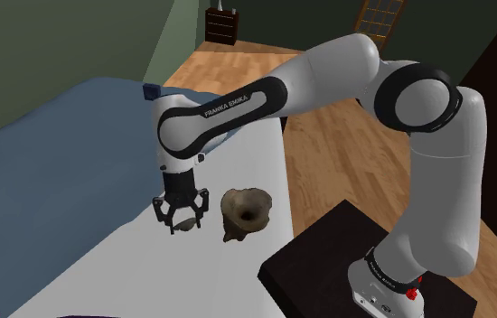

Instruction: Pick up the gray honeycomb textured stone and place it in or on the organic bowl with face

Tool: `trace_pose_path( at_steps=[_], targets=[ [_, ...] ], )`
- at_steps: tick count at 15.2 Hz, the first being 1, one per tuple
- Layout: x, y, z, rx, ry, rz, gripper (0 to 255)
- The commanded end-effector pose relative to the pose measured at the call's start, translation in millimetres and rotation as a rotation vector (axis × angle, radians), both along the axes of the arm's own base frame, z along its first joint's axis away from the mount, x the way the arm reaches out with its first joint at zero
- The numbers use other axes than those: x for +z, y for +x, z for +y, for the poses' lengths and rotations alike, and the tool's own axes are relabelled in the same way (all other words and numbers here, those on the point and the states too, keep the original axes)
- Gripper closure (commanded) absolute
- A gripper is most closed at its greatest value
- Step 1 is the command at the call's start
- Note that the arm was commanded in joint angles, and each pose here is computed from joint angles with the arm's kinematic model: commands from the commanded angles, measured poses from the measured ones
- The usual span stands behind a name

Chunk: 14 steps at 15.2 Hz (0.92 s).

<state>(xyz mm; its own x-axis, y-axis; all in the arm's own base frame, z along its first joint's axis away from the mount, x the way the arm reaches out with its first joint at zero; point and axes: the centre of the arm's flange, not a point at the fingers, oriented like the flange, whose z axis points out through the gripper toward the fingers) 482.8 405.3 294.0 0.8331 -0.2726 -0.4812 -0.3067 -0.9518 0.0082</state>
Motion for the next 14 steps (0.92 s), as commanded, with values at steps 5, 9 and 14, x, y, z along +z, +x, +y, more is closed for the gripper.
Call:
trace_pose_path(
  at_steps=[5,9,14],
  targets=[
    [30,1,0,0.0,0.0,0.0,255],
    [31,0,-53,0.0,0.0,0.0,255],
    [33,-1,-119,0.0,0.0,0.0,255]
  ],
)
